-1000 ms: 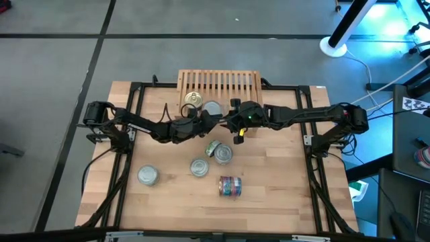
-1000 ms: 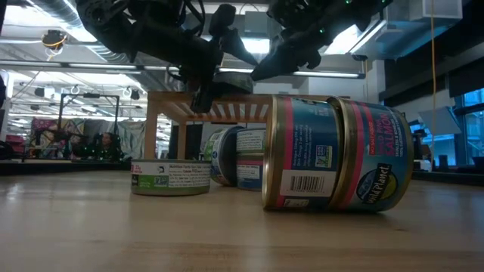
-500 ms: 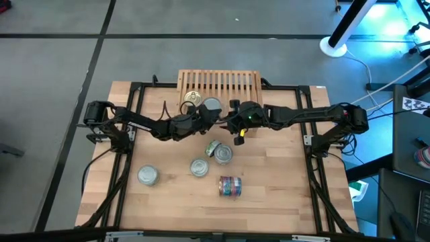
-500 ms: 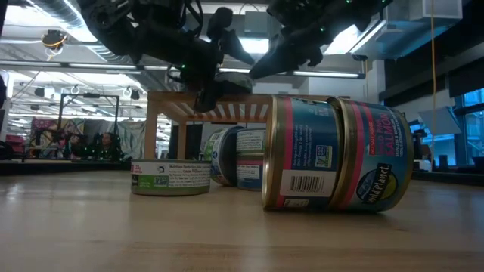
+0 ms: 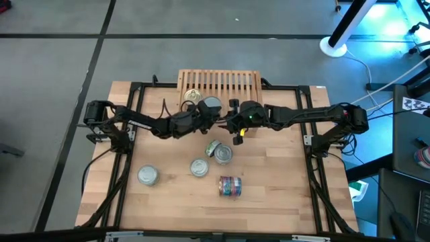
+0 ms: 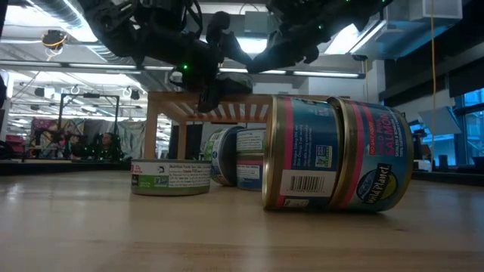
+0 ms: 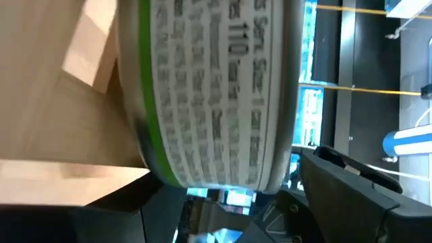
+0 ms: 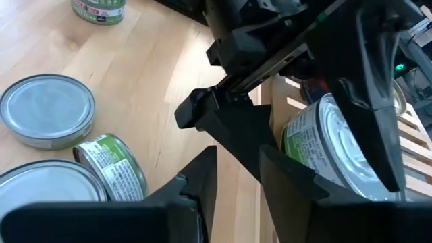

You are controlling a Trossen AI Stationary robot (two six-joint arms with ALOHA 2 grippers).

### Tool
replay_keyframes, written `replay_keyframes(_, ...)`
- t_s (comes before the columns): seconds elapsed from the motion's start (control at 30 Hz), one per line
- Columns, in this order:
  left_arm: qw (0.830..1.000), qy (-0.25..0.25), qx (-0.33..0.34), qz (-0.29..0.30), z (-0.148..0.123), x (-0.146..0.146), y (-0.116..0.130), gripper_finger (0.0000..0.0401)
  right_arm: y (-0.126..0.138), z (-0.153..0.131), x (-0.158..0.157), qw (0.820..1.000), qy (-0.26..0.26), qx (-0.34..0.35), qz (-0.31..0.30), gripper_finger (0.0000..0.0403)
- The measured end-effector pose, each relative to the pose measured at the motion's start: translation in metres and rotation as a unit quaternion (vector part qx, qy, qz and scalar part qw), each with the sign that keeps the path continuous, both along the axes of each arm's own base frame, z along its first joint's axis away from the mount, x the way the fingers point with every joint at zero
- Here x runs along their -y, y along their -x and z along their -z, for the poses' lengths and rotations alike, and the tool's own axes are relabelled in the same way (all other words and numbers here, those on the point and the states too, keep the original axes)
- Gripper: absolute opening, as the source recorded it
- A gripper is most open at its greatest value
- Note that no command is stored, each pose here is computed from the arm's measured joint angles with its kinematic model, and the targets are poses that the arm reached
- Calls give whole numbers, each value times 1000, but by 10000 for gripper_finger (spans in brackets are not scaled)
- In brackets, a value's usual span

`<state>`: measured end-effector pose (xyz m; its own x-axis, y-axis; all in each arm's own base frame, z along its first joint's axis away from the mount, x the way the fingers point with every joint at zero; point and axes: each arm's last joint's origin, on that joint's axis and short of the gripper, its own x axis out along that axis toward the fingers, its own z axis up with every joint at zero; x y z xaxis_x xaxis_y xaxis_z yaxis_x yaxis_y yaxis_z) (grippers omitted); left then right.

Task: Stack canned seafood by type on shelf
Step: Put the green tuna can on the shelf

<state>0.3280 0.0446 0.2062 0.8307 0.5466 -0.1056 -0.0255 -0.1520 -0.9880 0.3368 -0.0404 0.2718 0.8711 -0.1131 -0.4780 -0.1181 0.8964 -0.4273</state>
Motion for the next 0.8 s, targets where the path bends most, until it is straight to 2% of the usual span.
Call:
replay_keyframes(0.2, 999, 9, 4, 39, -1, 2, -1, 276, 0, 0, 1, 1000, 11, -1, 24, 115)
replay_keyframes(0.43, 999, 12, 16, 40, -2, 0, -1, 276, 0, -2, 6, 996, 31, 6, 87, 115)
replay_keyframes(0.8, 999, 10, 30, 37, -5, 0, -1, 276, -5, 0, 8, 992, 46, 25, 117, 115)
